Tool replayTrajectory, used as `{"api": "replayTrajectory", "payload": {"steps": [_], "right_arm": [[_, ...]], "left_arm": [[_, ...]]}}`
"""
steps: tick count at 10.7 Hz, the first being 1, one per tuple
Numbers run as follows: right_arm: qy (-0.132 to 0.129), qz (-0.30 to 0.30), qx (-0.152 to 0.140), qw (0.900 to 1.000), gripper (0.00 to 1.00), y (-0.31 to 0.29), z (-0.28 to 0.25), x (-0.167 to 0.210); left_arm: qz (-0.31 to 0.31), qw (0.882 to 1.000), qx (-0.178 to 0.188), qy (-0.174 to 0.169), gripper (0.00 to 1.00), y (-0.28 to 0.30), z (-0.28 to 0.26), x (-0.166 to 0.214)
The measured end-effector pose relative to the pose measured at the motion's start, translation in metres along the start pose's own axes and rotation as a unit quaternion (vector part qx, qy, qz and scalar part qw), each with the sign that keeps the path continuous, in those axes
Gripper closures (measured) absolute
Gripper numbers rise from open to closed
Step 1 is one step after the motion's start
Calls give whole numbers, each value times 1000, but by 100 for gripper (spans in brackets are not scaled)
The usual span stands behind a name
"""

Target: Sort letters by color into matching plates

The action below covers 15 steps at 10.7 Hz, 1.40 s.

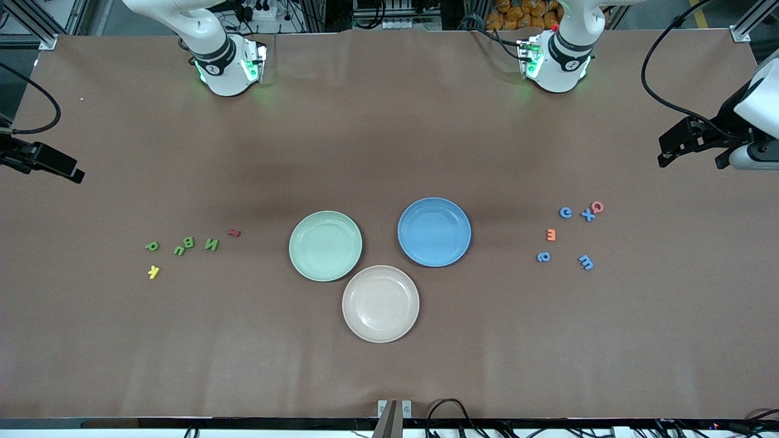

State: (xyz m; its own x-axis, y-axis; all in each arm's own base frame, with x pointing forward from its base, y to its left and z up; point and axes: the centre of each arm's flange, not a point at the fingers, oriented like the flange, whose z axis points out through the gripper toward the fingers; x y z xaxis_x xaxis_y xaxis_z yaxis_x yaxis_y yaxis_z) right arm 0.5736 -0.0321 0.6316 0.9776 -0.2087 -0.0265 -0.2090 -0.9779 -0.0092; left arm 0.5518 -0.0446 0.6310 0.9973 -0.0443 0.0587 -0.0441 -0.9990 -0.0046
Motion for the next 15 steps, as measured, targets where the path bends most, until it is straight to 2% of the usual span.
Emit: {"api": "replayTrajectory", "payload": {"steps": [7, 12, 15], "right_arm": [[-6, 7, -2, 1000, 0, 6, 7, 5], [-6, 13, 0, 1000, 0, 14, 8, 7], [-8, 13, 5, 1000, 0, 18, 9, 8]], "left_arm": [[-15, 998, -2, -61, 0, -19, 72, 28], [-15, 997, -4, -70, 0, -19, 94, 37], [3, 998, -7, -59, 0, -5, 114, 51]]}}
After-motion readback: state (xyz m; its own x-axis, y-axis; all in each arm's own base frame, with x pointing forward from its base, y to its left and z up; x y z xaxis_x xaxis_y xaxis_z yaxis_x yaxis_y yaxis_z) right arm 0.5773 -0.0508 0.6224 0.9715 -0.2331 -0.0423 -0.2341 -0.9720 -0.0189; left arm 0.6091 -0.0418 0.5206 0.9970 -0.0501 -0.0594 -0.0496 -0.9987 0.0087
